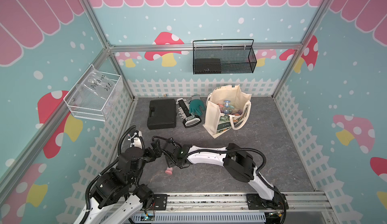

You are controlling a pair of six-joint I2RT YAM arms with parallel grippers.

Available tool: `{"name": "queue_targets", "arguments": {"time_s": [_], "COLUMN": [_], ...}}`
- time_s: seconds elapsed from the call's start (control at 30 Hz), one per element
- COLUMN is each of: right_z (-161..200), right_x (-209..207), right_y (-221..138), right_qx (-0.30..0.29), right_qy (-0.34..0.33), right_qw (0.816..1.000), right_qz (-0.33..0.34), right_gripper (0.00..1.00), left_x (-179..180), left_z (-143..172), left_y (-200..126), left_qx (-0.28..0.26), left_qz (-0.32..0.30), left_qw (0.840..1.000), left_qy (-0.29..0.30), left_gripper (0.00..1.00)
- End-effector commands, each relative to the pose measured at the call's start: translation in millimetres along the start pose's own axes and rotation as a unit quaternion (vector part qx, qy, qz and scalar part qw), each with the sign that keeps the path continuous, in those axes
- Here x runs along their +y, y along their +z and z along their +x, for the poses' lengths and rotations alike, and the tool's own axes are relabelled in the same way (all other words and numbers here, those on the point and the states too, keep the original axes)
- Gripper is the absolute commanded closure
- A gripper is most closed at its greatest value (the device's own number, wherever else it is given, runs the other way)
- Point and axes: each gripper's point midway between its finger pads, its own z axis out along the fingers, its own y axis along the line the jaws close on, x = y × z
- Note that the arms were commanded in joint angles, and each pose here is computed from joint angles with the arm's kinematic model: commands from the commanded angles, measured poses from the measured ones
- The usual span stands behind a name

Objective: Put the hourglass into the canvas bag
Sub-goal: Pick up the hourglass from the center of the board.

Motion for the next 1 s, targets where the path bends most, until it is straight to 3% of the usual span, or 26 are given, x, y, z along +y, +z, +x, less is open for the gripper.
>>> {"name": "queue_targets", "arguments": {"time_s": [0.0, 0.37, 0.67, 0.97], "right_z": [20.7, 10.8, -17.6, -37.5], "right_x": [-9.5, -2.8, -1.3, -25.0], "right_y": [2.6, 0.3, -29.6, -61.3], "right_qx": [0.036, 0.023, -0.023, -0.046], "right_qy": [-0.005, -0.009, -0.005, 0.024], "right_qw": [0.999, 1.000, 1.000, 0.998], "right_qz": [0.022, 0.012, -0.012, -0.037], "right_gripper": [0.37, 0.46, 0.51, 0.52], "left_x": [-0.1, -3.3, -7.1, -15.6], "left_z": [-0.7, -4.1, -11.0, -25.2], "left_y": [-1.7, -3.6, -7.3, -17.2], "left_qx": [0.001, 0.000, -0.006, -0.018], "left_qz": [0.001, 0.007, 0.015, 0.036], "left_qw": [1.000, 1.000, 1.000, 0.999], "left_qy": [-0.009, -0.006, -0.006, -0.004], "left_gripper": [0.01, 0.01, 0.00, 0.01]}}
